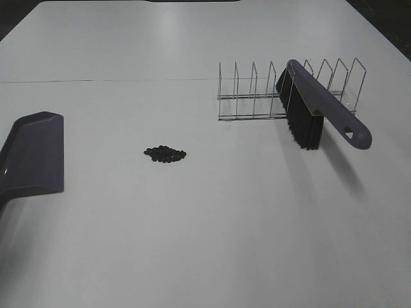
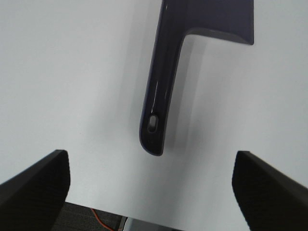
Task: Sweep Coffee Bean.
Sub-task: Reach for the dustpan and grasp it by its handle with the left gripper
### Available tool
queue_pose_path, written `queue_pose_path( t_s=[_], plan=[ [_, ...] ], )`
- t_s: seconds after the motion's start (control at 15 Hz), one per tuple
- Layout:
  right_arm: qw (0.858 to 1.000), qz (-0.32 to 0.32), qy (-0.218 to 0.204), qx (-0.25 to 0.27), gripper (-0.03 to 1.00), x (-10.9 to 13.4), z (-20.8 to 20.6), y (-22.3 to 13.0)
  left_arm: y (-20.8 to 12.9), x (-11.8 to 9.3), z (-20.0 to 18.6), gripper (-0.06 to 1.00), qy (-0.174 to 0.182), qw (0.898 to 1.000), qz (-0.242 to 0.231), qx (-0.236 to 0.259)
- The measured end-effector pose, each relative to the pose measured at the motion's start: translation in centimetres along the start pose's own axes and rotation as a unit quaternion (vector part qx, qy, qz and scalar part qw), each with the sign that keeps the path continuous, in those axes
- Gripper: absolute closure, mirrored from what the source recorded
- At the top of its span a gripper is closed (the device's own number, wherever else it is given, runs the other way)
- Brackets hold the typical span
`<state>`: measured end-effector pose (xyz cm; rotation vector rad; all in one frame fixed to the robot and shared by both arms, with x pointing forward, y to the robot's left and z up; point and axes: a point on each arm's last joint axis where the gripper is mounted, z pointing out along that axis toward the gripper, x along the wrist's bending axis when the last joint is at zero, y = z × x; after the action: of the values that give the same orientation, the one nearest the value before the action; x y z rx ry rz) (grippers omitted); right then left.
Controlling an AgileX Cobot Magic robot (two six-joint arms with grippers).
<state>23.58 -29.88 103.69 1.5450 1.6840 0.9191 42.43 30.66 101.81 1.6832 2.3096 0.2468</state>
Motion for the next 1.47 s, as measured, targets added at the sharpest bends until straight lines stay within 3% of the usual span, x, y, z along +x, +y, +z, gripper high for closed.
queue_pose_path(
  t_s=[0.33,0.73,1.13,1.47],
  plan=[
    [1.0,0.0,0.0,0.0,0.24,0.0,0.0,0.0,4.7,-1.0,6.9,0.11,0.017,0.998,-0.003,0.06],
    [1.0,0.0,0.0,0.0,0.24,0.0,0.0,0.0,5.0,-1.1,14.8,0.11,0.024,0.989,0.01,0.143],
    [1.0,0.0,0.0,0.0,0.24,0.0,0.0,0.0,5.7,-1.1,17.3,0.11,0.021,0.994,0.01,0.107],
    [1.0,0.0,0.0,0.0,0.24,0.0,0.0,0.0,5.9,-1.0,18.2,0.17,0.024,0.993,0.011,0.115]
  ],
)
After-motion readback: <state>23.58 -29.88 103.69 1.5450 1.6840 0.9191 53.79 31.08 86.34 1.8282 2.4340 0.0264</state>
